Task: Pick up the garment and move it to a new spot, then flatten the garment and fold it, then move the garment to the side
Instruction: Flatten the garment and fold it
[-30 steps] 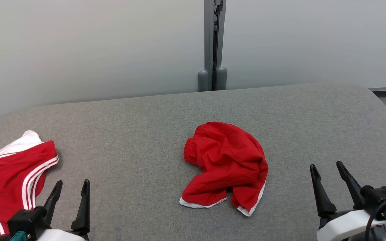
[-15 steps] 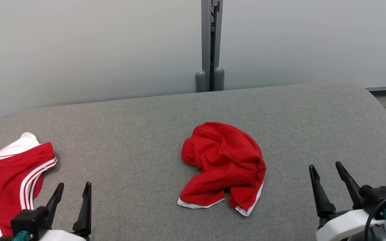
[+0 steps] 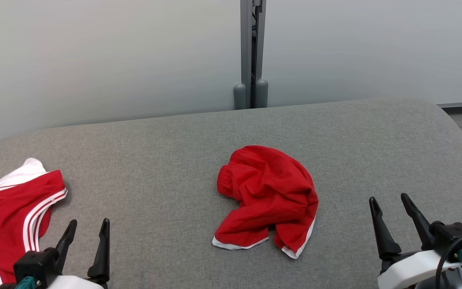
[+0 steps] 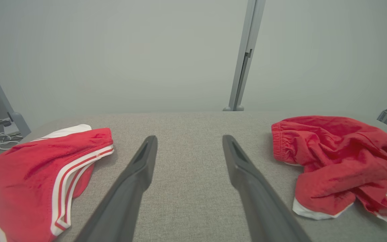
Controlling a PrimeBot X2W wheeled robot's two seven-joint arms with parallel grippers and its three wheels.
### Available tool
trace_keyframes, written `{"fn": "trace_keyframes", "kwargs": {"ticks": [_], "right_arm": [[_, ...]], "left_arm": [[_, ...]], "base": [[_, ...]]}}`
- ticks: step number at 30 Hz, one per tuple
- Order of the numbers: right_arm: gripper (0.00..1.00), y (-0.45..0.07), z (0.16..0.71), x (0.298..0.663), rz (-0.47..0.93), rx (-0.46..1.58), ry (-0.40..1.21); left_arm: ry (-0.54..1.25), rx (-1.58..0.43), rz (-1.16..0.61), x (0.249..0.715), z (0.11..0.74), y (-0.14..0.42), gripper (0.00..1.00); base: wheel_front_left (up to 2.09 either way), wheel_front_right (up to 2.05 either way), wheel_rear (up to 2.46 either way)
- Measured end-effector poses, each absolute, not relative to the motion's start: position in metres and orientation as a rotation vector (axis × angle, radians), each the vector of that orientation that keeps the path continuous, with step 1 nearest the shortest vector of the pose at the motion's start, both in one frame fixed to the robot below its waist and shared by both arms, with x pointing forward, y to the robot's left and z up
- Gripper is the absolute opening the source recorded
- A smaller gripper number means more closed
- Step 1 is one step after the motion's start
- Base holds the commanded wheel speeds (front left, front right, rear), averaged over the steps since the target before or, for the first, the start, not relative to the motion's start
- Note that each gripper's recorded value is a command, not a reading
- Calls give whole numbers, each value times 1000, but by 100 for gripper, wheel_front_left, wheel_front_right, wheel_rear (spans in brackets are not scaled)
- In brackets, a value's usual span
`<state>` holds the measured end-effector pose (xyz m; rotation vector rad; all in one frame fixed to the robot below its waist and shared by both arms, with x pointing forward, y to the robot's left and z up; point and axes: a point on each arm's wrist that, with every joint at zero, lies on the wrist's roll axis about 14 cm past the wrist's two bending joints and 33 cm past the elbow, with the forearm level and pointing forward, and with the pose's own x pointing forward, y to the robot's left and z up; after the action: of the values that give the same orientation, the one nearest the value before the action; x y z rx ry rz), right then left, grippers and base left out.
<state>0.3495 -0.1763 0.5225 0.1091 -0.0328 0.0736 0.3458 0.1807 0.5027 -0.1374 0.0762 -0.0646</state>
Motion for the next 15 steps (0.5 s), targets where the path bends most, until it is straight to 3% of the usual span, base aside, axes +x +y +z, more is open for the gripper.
{"fn": "trace_keyframes", "kwargs": {"ticks": [8,15], "right_arm": [[100,-166,521,355,107,105,-21],[100,-70,513,369,410,65,36]], "left_arm": [[67,-146,-54,346,505,184,100],[26,-151,-4,347,517,202,100]], "base": [[0,0,0],[0,0,0]]}}
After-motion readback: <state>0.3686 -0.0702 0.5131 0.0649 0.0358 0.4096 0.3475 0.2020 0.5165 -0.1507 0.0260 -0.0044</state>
